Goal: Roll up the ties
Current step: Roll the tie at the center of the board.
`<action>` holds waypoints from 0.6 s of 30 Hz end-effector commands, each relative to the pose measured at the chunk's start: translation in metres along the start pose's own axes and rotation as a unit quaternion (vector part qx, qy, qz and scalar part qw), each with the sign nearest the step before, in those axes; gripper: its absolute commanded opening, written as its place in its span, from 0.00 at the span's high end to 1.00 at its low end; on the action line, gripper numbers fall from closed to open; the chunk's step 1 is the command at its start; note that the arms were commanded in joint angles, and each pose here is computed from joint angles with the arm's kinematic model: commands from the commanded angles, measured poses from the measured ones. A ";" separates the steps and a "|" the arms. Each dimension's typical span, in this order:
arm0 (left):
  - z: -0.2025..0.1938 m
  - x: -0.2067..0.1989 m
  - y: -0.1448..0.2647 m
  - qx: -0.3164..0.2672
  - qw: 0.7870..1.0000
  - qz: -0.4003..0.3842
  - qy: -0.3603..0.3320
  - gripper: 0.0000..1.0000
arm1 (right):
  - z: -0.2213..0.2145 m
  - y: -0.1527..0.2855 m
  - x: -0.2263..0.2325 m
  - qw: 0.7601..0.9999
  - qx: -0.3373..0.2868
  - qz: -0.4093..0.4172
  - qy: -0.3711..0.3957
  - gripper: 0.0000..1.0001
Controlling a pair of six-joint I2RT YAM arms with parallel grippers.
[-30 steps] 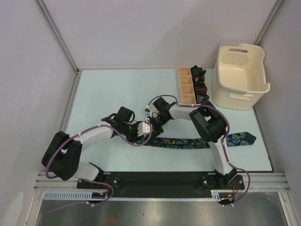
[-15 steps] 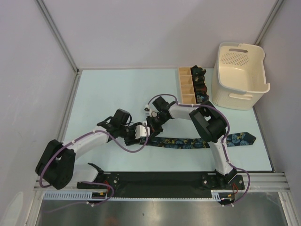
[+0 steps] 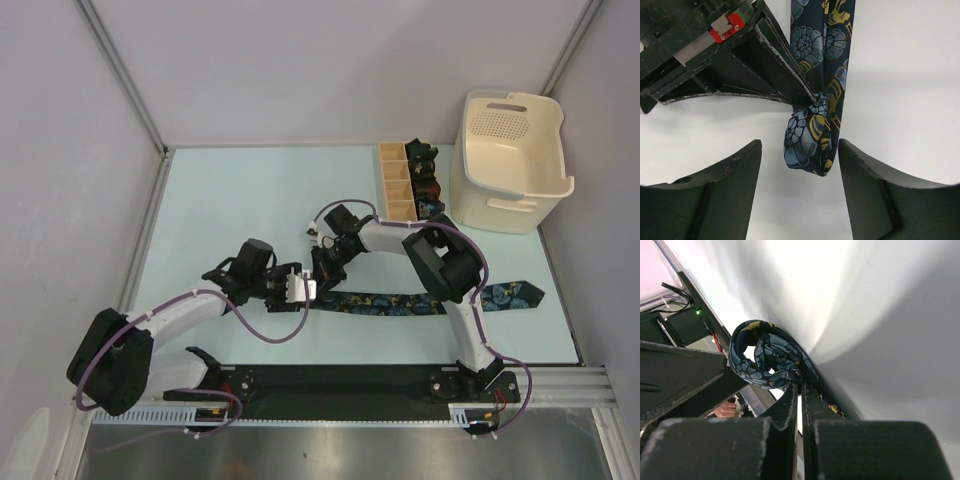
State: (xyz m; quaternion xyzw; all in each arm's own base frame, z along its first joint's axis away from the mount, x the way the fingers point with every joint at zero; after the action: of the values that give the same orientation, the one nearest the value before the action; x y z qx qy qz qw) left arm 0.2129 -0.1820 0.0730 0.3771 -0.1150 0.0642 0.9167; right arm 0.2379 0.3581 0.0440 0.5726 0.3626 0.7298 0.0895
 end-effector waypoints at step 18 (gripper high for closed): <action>0.000 -0.022 -0.008 -0.017 0.988 0.013 -0.153 0.48 | 0.010 0.001 0.006 1.000 -0.010 0.006 0.008 1.00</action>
State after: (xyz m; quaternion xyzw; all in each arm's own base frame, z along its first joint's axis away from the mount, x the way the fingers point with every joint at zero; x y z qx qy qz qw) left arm 0.1942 -0.1839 0.0610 0.3774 -0.2257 0.0225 0.8978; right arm 0.2379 0.3583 0.0443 0.5740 0.3620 0.7291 0.0889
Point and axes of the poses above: each gripper's point midway between its finger pads, its own y axis back along the fingers, its own x axis along the line the jaws close on, z = x × y, the point moved 3 cm from there along y, back along the fingers, and after that the axes turned 4 degrees about y, right-handed, at the moved point
